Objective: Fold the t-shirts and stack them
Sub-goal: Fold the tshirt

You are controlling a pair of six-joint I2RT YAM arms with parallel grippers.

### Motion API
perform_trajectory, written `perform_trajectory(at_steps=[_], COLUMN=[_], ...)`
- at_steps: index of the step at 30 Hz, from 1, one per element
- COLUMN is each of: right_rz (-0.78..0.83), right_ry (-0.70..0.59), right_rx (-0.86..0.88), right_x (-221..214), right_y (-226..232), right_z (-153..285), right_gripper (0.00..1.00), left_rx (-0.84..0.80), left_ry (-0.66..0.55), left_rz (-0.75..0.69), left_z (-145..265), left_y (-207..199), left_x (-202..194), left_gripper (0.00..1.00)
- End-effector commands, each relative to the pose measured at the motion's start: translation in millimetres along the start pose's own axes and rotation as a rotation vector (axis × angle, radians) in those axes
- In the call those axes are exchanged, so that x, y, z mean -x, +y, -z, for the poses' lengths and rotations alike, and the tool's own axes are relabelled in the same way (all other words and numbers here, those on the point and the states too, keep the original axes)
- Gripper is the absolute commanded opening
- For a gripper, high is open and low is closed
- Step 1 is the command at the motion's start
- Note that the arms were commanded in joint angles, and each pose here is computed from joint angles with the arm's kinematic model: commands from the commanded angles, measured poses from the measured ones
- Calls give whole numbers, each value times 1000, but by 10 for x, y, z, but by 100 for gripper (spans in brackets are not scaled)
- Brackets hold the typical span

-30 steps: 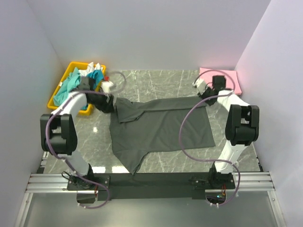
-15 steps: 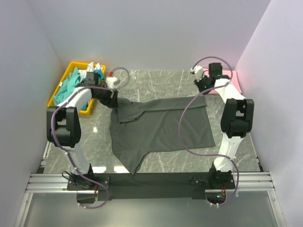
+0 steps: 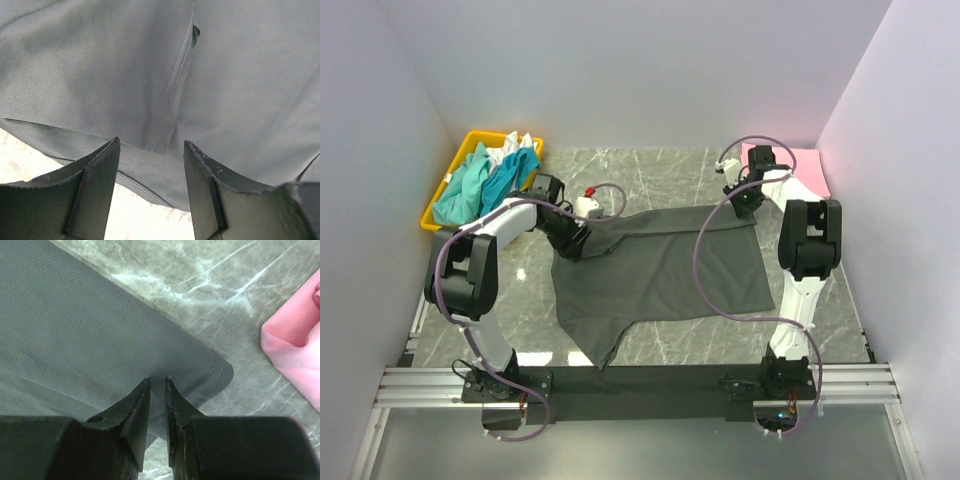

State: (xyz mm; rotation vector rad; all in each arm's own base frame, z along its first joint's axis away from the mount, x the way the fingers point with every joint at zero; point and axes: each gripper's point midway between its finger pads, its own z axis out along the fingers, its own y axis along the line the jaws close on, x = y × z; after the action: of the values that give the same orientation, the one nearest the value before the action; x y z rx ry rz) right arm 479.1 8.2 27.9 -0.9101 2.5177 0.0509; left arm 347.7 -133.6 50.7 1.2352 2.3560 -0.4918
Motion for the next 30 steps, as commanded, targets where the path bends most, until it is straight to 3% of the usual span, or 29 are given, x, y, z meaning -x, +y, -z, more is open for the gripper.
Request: perform_trajectory(at_steps=[1,11,20,25,30], right_rz=[-12,-11,-2,5,7], right_ry=[-22,-17,-16,-13,-15], right_rx=[-38,-44,-61,-72,-76], right_x=[65,57,55,53,72], right_y=[-87,-105,-133,-154,-172], right_z=[106,77,98,117,122], right_gripper=[25,24,23,22,23], left_rx=[2,20,-10,-72,-162], left_ry=[35,73,56,41,73], left_rz=[-65,-79,-71,-51,-4], left_z=[21,-104,150,405,384], left_y=[-27,-33,-141,-426,-736], left_x=[-59,-158,19,130,21], left_gripper=[59,51,1,1,1])
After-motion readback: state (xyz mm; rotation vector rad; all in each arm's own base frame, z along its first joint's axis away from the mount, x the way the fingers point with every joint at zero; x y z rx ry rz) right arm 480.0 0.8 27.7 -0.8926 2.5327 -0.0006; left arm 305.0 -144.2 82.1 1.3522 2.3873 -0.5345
